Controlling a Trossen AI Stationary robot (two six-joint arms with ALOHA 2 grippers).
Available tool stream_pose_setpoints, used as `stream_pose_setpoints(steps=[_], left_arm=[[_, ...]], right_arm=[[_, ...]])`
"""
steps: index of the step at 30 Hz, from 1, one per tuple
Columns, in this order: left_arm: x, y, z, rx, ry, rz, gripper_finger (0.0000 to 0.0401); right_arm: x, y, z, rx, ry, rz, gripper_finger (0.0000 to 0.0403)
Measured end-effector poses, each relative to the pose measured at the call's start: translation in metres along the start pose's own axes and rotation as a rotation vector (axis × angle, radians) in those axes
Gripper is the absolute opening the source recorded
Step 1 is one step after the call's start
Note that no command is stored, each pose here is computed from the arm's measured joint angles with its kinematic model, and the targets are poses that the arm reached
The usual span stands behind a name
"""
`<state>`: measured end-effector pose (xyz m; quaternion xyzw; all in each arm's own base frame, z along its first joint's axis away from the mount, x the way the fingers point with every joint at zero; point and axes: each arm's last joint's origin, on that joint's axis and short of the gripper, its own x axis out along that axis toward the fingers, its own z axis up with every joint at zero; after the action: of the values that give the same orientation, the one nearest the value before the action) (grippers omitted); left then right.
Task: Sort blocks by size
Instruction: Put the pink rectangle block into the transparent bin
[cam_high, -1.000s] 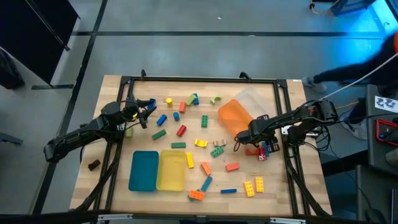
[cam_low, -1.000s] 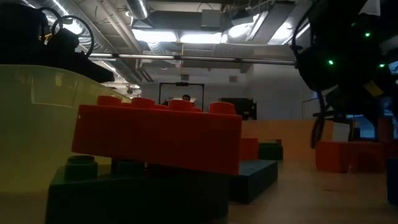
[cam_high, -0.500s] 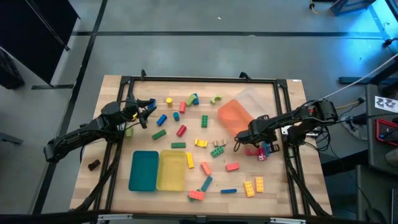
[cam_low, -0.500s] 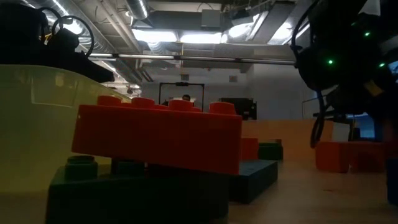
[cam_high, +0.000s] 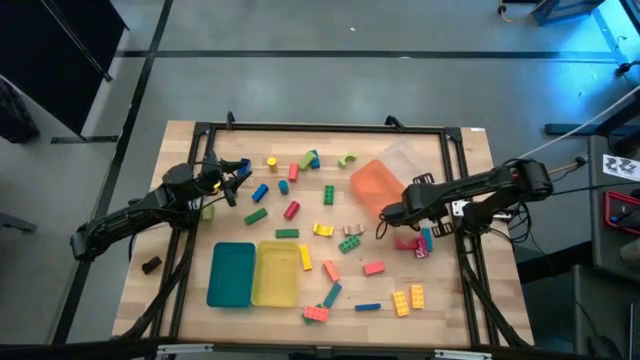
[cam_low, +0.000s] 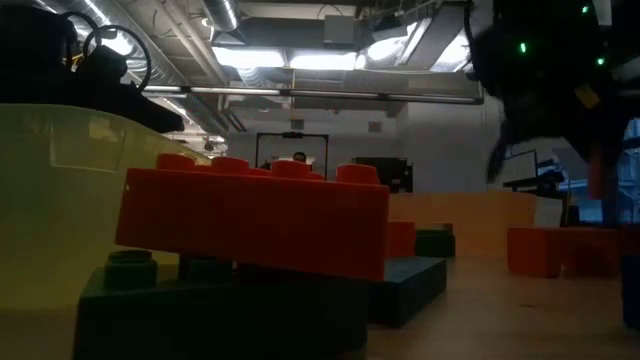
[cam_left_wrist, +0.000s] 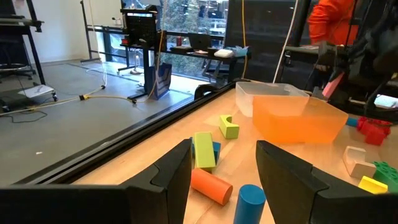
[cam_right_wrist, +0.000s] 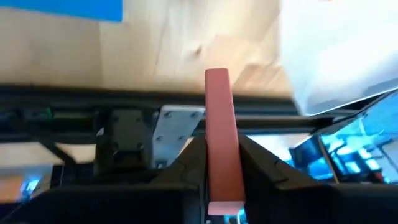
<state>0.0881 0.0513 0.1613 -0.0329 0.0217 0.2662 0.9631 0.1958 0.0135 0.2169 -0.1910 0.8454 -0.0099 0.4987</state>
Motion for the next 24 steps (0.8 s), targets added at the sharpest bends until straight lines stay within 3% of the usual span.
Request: stream_pose_setpoints(steps=[5, 10, 24], left_arm=[[0.0, 0.0, 0.0, 0.0, 0.0, 0.0, 0.0164], [0.0, 0.0, 0.0, 0.0, 0.0, -0.001, 0.0164], [0.0, 0.0, 0.0, 0.0, 0.0, 0.0, 0.0164]], right_arm=[[-0.015, -0.009, -0.019, 0.057, -0.107, -0.118, 0.0073], [-0.015, -0.029, -0.033, 0.19, -0.17, -0.192, 0.0065], [-0.002, -0.094, -0.03, 0.362, -0.359, -0.226, 0.008]])
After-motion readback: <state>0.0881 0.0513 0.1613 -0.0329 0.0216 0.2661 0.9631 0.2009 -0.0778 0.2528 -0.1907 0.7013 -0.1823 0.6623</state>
